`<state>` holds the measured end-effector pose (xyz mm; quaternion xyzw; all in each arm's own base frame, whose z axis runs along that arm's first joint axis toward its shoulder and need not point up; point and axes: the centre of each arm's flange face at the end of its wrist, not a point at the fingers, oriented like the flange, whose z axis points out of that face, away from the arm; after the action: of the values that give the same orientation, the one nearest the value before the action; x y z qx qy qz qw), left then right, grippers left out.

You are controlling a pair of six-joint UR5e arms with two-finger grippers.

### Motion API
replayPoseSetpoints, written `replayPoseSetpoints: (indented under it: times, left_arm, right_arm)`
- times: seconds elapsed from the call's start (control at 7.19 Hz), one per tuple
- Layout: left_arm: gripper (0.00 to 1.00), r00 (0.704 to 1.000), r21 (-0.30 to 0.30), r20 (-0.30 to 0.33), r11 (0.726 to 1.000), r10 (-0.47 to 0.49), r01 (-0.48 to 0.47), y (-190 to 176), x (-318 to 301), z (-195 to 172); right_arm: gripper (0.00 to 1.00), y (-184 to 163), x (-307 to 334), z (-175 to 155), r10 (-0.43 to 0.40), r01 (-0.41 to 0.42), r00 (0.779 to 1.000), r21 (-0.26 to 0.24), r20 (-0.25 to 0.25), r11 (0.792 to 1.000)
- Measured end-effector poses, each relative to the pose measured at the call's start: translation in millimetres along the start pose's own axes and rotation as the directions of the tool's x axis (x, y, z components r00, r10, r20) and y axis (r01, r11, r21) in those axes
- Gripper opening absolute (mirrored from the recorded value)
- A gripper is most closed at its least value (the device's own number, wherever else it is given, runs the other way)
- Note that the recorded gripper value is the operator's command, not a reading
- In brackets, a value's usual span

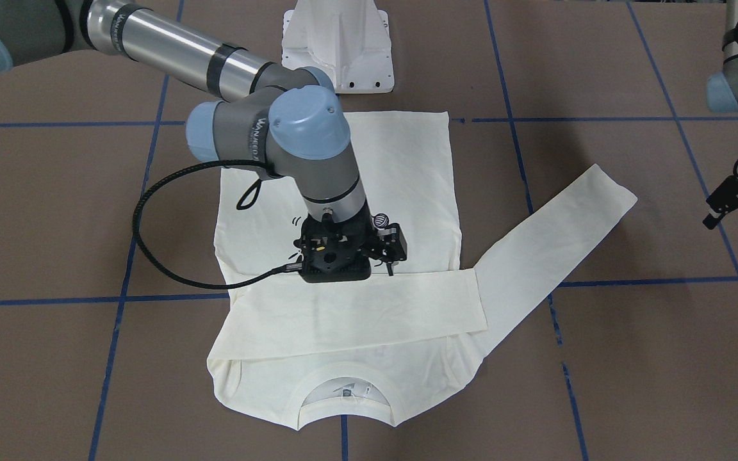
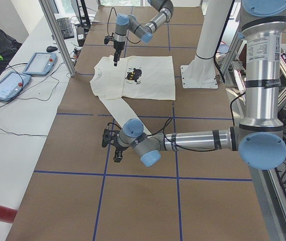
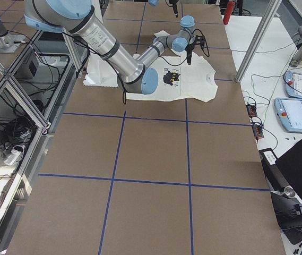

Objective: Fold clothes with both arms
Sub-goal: 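Release the sleeve and lift the right gripper away while left gripper approaches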

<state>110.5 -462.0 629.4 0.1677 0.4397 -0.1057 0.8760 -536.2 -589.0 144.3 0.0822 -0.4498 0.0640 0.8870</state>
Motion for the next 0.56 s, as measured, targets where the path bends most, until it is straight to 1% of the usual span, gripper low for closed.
replayPoseSetpoints:
  times: [0.14,0.28,0.56]
  left_arm:
    - [1.0,0.998,-0.003,-0.005,0.998,-0.061,0.061,26,22,-6]
    - [1.0,0.993,-0.004,0.005,0.993,-0.116,0.116,46,42,-1]
    - [0.99,0.975,0.0,0.058,0.977,-0.214,0.214,79,86,20]
  right_arm:
    - [1.0,-1,50,-8,-0.052,0.05,0.997,-0.03,-0.063,0.998]
    - [1.0,-1,104,-17,-0.087,0.081,0.991,-0.063,-0.097,0.995]
    - [1.0,2,206,-37,-0.145,0.132,0.984,-0.123,-0.104,0.984]
